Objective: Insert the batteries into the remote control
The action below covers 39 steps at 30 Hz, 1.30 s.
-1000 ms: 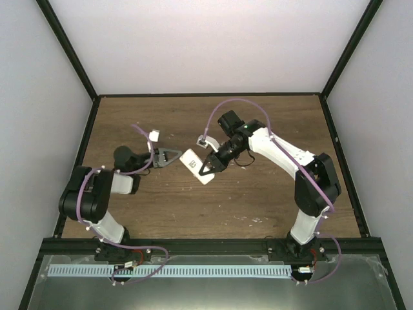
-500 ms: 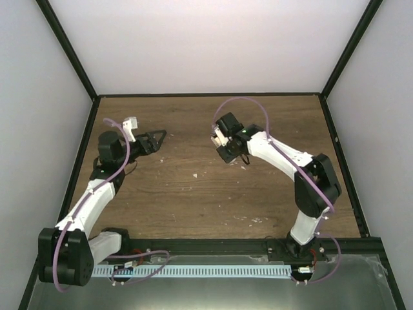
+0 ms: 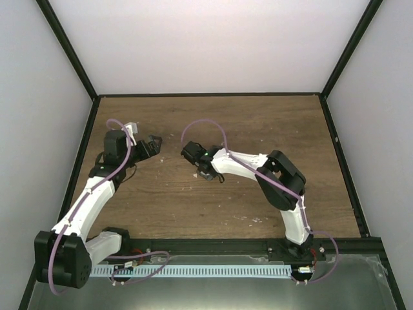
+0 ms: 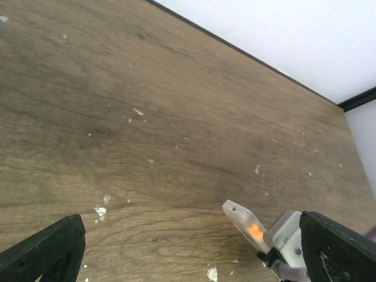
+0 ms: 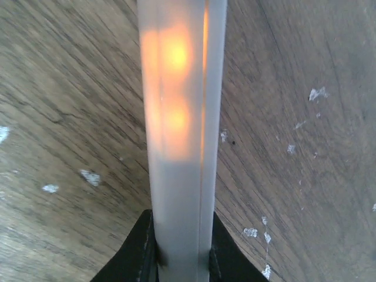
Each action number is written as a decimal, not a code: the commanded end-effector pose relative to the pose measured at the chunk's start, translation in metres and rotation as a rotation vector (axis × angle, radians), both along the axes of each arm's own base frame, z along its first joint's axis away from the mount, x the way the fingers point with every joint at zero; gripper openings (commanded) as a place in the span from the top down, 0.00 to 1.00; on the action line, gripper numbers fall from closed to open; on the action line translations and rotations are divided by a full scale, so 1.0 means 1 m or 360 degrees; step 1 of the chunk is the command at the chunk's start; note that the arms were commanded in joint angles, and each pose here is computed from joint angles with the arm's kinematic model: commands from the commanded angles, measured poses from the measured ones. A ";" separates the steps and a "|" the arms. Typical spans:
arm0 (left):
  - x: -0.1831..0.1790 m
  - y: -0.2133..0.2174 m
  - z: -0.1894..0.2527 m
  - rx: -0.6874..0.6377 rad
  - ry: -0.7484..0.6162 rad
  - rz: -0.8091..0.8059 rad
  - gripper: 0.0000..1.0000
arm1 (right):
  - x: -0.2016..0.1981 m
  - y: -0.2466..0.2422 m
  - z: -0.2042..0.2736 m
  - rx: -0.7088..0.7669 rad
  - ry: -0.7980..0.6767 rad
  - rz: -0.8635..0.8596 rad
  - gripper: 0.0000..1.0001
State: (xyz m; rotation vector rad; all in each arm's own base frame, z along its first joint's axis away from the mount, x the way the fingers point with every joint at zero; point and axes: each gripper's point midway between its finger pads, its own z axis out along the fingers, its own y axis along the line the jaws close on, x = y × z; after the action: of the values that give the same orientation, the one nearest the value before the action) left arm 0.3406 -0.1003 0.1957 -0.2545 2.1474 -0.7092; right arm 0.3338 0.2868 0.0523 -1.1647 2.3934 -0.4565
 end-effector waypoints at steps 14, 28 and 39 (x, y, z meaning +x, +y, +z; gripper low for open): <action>-0.004 0.010 -0.007 0.0059 0.0084 0.0092 0.00 | -0.010 0.028 -0.006 -0.0027 -0.0047 0.0100 0.68; 0.011 0.002 0.044 0.0097 -0.0098 -0.0003 0.00 | 0.003 0.033 0.082 0.0562 -0.0099 -0.0013 0.00; 0.020 0.021 0.060 0.0248 -0.0106 0.0129 0.00 | 0.081 -0.061 0.124 0.0931 -0.0216 -0.0451 0.00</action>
State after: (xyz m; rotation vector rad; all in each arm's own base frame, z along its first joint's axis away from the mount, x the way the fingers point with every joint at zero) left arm 0.3621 -0.0848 0.2614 -0.2284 2.0636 -0.5581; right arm 0.4073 0.2345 0.1503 -0.6081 2.3874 0.0112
